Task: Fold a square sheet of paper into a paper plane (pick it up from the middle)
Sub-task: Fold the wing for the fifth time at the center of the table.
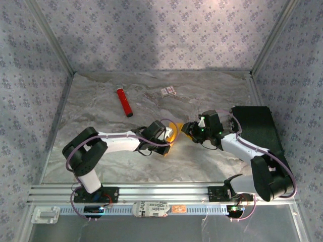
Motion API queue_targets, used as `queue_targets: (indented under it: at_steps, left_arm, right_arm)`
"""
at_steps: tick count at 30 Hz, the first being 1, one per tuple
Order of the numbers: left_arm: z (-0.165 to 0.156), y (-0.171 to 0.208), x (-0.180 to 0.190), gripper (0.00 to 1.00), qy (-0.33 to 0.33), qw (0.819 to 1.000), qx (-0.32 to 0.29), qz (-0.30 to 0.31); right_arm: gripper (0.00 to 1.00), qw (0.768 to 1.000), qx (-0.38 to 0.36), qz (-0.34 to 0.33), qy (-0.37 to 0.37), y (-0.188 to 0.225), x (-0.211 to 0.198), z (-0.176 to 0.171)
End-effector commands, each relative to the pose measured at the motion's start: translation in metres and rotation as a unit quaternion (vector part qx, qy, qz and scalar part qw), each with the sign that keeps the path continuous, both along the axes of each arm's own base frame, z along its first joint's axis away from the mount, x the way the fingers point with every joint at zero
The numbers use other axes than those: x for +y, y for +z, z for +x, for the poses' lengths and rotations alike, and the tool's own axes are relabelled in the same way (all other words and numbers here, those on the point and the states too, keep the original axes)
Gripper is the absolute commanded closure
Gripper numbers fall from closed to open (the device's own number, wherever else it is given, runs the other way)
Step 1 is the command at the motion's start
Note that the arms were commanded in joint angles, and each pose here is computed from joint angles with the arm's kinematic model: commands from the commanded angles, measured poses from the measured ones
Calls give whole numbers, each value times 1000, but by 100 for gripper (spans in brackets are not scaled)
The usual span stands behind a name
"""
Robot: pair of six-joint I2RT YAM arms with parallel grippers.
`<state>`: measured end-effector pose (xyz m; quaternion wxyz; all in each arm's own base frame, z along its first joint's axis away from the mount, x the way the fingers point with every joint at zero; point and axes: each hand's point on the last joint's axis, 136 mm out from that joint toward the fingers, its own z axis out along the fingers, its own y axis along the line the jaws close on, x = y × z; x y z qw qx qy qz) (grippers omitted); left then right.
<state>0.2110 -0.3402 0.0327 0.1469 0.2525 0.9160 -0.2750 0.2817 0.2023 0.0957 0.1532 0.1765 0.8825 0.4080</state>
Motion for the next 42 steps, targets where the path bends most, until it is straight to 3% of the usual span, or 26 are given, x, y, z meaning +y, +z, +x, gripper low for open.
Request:
queue_targets:
  at_steps: [1,13,22,33,37,42]
  left_arm:
    - [-5,-6,-4,96,-1,999,30,-21]
    - [-2,-7,-3,96,22,994,72,-74]
    - [3,3,8,95,-3,1000,7,-19]
    - [-3,8,6,93,-26,999,-36,30]
    - [-3,12,5,92,-36,997,-54,41]
    - [-3,12,7,88,-46,995,-68,61]
  right_arm:
    - [55,1000,-14,-8,4,1,-2,-4]
    - [59,999,-30,-11,12,2,-2,-8]
    - [42,999,-2,-46,16,1,4,-2]
    - [39,997,55,-61,-5,-19,14,13]
    - [43,997,61,-54,3,-22,21,16]
    - [61,997,66,-50,11,-24,25,17]
